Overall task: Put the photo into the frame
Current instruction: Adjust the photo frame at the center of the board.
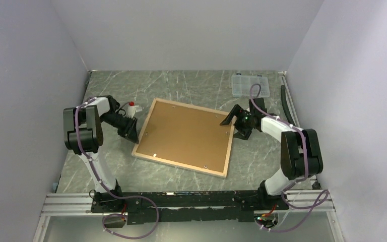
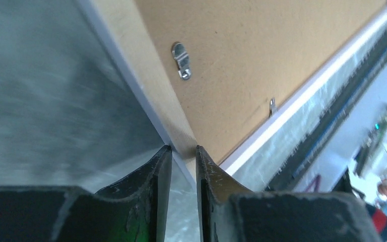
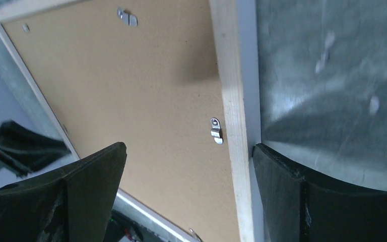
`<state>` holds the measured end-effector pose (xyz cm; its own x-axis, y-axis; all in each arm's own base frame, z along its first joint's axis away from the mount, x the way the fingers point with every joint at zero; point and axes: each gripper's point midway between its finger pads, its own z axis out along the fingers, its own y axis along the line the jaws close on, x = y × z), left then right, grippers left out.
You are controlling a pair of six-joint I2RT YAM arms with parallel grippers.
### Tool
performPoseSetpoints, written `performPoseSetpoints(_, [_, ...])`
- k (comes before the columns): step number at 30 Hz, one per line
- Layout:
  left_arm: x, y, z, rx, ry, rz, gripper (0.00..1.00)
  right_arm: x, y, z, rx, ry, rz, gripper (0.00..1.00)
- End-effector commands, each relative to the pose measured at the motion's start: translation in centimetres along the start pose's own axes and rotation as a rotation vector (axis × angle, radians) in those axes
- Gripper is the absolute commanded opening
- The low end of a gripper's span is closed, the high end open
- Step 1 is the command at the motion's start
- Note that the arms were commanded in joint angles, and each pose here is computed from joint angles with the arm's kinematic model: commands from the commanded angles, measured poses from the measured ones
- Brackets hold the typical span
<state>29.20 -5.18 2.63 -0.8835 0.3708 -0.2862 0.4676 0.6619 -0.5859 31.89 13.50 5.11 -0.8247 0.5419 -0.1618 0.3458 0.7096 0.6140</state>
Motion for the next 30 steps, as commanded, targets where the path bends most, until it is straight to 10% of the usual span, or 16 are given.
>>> performPoseSetpoints(1, [3.4, -5.4, 0.5, 0.154, 0.107, 0.046, 0.29, -2.9, 3.7, 0.5, -0.080, -0.025, -0.052, 1.00])
performPoseSetpoints(15, [-0.2, -4.2, -1.7, 0.094, -0.098, -0.075, 0.36, -5.3, 8.2, -4.6, 0.042, -0.300, -0.204, 1.00])
performPoseSetpoints(30, [-0.4, -1.0, 2.0, 0.114, -0.090, -0.206, 0.31, 15.7, 23.8, 3.0, -0.400, 0.138, -0.536, 0.88])
